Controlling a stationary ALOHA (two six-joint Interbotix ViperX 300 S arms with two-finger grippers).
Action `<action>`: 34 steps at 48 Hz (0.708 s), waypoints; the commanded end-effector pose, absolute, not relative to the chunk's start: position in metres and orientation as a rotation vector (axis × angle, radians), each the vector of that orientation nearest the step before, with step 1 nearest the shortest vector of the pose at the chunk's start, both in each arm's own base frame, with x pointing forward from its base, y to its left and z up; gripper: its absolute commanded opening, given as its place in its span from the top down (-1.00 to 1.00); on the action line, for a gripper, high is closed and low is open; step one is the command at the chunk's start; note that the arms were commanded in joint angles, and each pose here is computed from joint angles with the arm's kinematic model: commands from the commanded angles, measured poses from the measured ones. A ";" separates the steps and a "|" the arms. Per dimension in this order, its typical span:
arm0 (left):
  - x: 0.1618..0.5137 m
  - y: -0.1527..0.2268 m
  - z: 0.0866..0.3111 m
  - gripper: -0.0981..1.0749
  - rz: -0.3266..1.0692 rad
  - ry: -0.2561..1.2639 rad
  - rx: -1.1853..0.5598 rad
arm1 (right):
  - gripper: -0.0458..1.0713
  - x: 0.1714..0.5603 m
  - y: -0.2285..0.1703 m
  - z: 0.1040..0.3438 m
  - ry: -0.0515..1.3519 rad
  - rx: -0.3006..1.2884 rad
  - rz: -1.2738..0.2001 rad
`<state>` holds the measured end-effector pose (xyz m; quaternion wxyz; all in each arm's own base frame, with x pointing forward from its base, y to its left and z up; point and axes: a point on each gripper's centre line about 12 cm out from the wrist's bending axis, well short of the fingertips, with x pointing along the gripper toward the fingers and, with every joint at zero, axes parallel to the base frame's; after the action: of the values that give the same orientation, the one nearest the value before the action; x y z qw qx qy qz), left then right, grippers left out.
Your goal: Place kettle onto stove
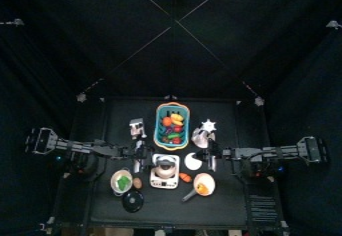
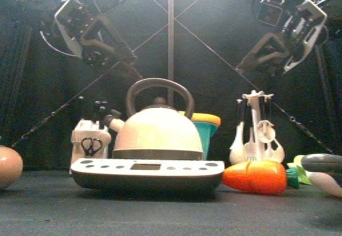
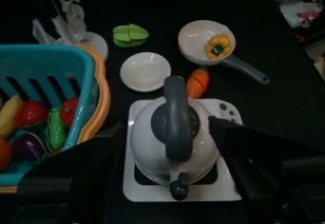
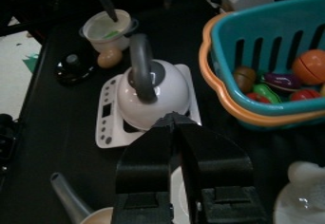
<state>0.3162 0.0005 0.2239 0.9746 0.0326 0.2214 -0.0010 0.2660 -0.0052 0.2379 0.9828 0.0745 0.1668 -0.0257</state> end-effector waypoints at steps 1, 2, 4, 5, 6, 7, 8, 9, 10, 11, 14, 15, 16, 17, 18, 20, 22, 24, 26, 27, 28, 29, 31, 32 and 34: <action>0.314 0.009 0.228 -0.90 0.032 0.413 0.045 | 0.89 0.283 0.003 0.257 0.293 0.128 -0.017; 0.313 0.010 0.227 -0.90 0.037 0.413 0.042 | 0.89 0.285 0.003 0.256 0.298 0.127 -0.016; 0.311 0.012 0.226 -0.90 0.046 0.416 0.033 | 0.89 0.291 0.003 0.256 0.304 0.125 -0.016; 0.311 0.013 0.225 -0.90 0.052 0.418 0.028 | 0.89 0.293 0.003 0.256 0.309 0.123 -0.015; 0.310 0.014 0.224 -0.90 0.055 0.421 0.025 | 0.89 0.297 0.004 0.255 0.315 0.121 -0.013; 0.310 0.015 0.222 -0.90 0.059 0.426 0.021 | 0.88 0.299 0.004 0.254 0.320 0.117 -0.011; 0.310 0.015 0.222 -0.90 0.061 0.427 0.018 | 0.88 0.301 0.005 0.253 0.324 0.116 -0.009; 0.309 0.015 0.221 -0.90 0.063 0.430 0.013 | 0.88 0.304 0.005 0.253 0.327 0.114 -0.008; 0.307 0.015 0.218 -0.90 0.065 0.438 0.007 | 0.88 0.306 0.006 0.251 0.335 0.110 -0.005; 0.307 0.015 0.218 -0.90 0.066 0.438 0.003 | 0.88 0.308 0.007 0.250 0.340 0.108 -0.004; 0.305 0.015 0.215 -0.90 0.069 0.444 -0.011 | 0.88 0.313 0.007 0.247 0.354 0.096 -0.001; 0.304 0.014 0.213 -0.90 0.070 0.447 -0.016 | 0.88 0.316 0.007 0.246 0.357 0.094 0.000; 0.304 0.014 0.213 -0.90 0.072 0.449 -0.023 | 0.88 0.317 0.007 0.246 0.358 0.090 0.001; 0.303 0.014 0.211 -0.90 0.075 0.453 -0.029 | 0.88 0.319 0.007 0.245 0.361 0.093 0.000; 0.302 0.015 0.210 -0.90 0.078 0.453 -0.036 | 0.88 0.321 0.008 0.246 0.360 0.091 0.004; 0.302 0.015 0.209 -0.90 0.086 0.456 -0.055 | 0.88 0.325 0.010 0.245 0.365 0.090 0.008; 0.301 0.015 0.208 -0.90 0.090 0.458 -0.069 | 0.88 0.328 0.013 0.244 0.370 0.085 0.018; 0.301 0.015 0.207 -0.90 0.093 0.458 -0.076 | 0.88 0.331 0.016 0.244 0.370 0.080 0.027; 0.300 0.015 0.207 -0.90 0.094 0.460 -0.081 | 0.88 0.333 0.019 0.243 0.375 0.078 0.036; 0.300 0.015 0.206 -0.90 0.095 0.461 -0.082 | 0.88 0.334 0.021 0.243 0.378 0.077 0.041; 0.300 0.015 0.206 -0.90 0.096 0.461 -0.083 | 0.88 0.335 0.023 0.241 0.384 0.075 0.046; 0.300 0.015 0.207 -0.90 0.095 0.459 -0.084 | 0.88 0.336 0.024 0.240 0.388 0.078 0.049; 0.301 0.015 0.207 -0.90 0.095 0.458 -0.084 | 0.88 0.337 0.027 0.239 0.396 0.077 0.056; 0.301 0.015 0.207 -0.90 0.095 0.458 -0.083 | 0.88 0.338 0.029 0.238 0.399 0.081 0.061; 0.300 0.015 0.207 -0.90 0.094 0.459 -0.083 | 0.88 0.339 0.033 0.241 0.394 0.087 0.069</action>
<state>0.2970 0.0145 0.1997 0.9686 -0.0414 0.2408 0.0466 0.3336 0.0255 0.2270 0.9758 0.0382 0.2137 0.0253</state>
